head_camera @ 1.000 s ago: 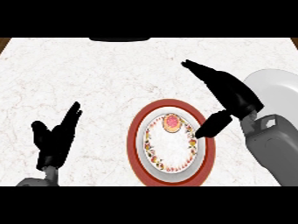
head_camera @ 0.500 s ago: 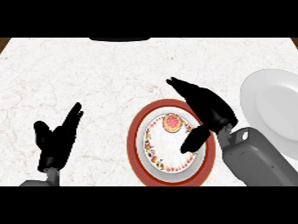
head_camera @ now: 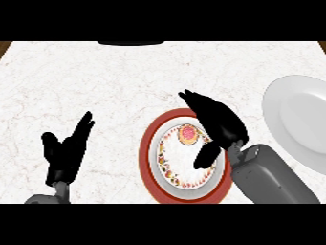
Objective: Pick the cupcake from the plate and place it in the plate
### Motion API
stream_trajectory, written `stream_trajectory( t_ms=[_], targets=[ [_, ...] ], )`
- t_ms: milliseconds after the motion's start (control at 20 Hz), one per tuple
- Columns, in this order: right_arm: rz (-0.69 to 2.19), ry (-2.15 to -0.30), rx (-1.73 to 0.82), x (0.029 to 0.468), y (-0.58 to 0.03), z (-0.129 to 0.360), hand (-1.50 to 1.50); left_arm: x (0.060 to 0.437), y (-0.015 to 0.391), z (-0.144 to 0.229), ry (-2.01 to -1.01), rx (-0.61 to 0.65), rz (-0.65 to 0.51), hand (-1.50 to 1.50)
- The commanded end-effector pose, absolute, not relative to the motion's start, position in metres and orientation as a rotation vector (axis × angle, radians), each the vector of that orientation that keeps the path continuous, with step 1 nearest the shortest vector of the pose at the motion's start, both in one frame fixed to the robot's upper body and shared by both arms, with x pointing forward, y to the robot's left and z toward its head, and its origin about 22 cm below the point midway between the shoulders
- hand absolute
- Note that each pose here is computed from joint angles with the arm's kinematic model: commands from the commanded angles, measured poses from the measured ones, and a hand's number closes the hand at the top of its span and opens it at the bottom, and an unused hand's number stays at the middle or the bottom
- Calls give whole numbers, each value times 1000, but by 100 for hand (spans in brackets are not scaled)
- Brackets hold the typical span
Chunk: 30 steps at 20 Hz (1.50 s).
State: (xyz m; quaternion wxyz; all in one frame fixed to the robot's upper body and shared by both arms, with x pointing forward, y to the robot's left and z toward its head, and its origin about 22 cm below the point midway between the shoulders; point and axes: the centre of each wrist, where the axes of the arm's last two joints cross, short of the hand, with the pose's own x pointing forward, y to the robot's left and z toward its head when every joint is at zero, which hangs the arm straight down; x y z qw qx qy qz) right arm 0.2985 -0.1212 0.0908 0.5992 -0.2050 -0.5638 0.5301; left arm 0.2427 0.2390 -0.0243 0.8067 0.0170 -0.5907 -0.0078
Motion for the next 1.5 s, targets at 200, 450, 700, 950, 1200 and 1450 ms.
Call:
stream_trajectory(
  t_ms=[200,450,700,950,1200,1450],
  targets=[
    [1246,-1272,-537,309,-116,69,-150,248,243,-31,-1194,-2,-8,0],
    [1277,-1242,-504,298,-113,47,-150,222,236,-45,-1184,17,2,0],
    [1418,-1171,-515,316,-102,40,150,237,227,-30,-1191,-9,-2,0],
    [1443,-1283,-550,320,-81,36,150,232,240,-31,-1189,7,-16,0],
    [1424,-1320,-568,327,-115,47,150,235,249,-20,-1192,5,-14,0],
    [1182,-1275,-718,269,-76,36,150,226,244,-31,-1186,0,10,0]
  ],
)
